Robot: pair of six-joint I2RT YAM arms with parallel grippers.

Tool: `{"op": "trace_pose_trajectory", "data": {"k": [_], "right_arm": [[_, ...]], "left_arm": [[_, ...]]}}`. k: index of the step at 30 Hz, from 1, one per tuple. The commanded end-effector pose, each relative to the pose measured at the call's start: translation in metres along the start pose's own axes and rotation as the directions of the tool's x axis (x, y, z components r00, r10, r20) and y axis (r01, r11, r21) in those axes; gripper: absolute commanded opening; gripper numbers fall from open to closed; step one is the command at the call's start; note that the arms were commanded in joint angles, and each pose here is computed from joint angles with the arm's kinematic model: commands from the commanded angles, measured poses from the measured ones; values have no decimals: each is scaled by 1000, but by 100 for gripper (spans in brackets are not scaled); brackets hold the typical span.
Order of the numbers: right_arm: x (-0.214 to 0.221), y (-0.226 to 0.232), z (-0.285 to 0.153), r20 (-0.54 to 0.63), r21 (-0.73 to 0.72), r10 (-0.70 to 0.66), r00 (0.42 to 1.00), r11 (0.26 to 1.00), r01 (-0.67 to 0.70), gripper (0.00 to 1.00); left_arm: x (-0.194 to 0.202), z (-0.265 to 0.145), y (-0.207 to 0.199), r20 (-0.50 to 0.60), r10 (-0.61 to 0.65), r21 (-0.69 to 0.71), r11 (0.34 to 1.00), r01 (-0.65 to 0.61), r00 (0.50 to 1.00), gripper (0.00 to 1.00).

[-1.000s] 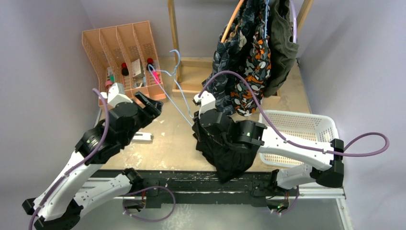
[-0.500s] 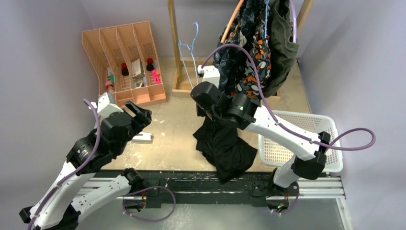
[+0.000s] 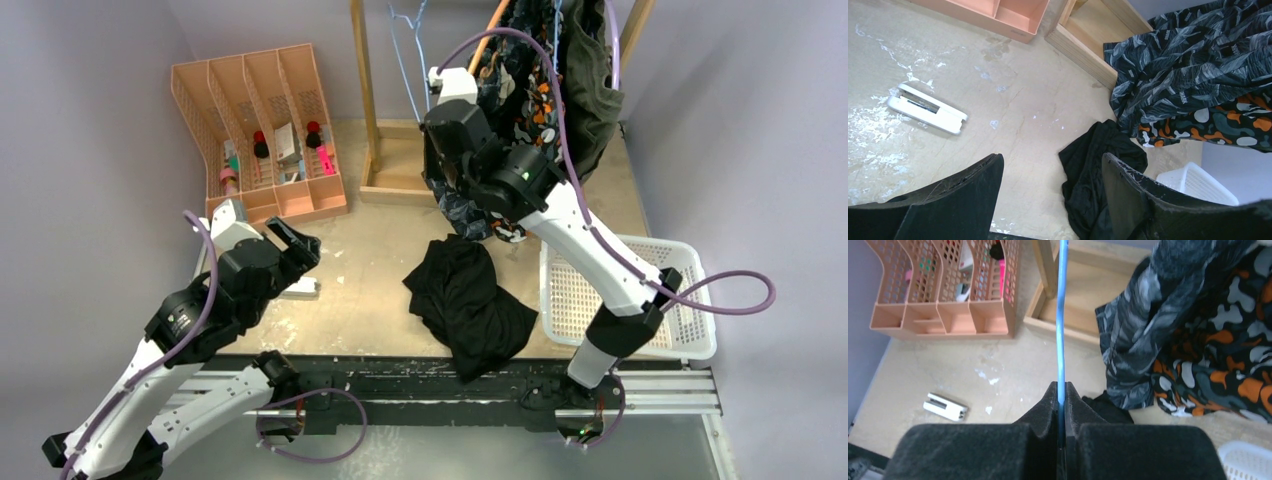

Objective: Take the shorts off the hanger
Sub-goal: Place the hanger on the clothes rod.

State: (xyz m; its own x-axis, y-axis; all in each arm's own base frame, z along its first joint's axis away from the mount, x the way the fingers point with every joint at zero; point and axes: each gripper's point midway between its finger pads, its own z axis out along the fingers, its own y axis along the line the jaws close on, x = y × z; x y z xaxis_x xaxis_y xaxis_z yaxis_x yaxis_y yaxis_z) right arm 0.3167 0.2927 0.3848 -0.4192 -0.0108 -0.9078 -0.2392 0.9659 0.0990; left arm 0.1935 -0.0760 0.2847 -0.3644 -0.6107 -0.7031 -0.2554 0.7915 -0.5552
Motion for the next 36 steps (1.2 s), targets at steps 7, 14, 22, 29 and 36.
{"op": "trace_pose_trajectory", "data": {"k": [7, 14, 22, 29, 36], "right_arm": [[-61, 3, 13, 93, -49, -6, 996, 999, 11, 0], [-84, -10, 25, 138, -59, 51, 989, 997, -44, 0], [-95, -24, 43, 153, -57, 87, 984, 995, -79, 0], [-86, -32, 61, 114, -53, 94, 989, 995, -89, 0], [-75, -32, 62, 72, -64, 84, 994, 995, -80, 0]], "left_arm": [[-5, -4, -5, 13, 9, 38, 999, -10, 1000, 71], [-9, -5, -5, 25, 15, 37, 999, -16, 1000, 71], [-10, -3, -6, 30, 23, 32, 999, -24, 999, 71], [-11, -3, -7, 32, 31, 26, 999, -32, 999, 71], [-10, -3, -3, 35, 30, 16, 999, -30, 999, 71]]}}
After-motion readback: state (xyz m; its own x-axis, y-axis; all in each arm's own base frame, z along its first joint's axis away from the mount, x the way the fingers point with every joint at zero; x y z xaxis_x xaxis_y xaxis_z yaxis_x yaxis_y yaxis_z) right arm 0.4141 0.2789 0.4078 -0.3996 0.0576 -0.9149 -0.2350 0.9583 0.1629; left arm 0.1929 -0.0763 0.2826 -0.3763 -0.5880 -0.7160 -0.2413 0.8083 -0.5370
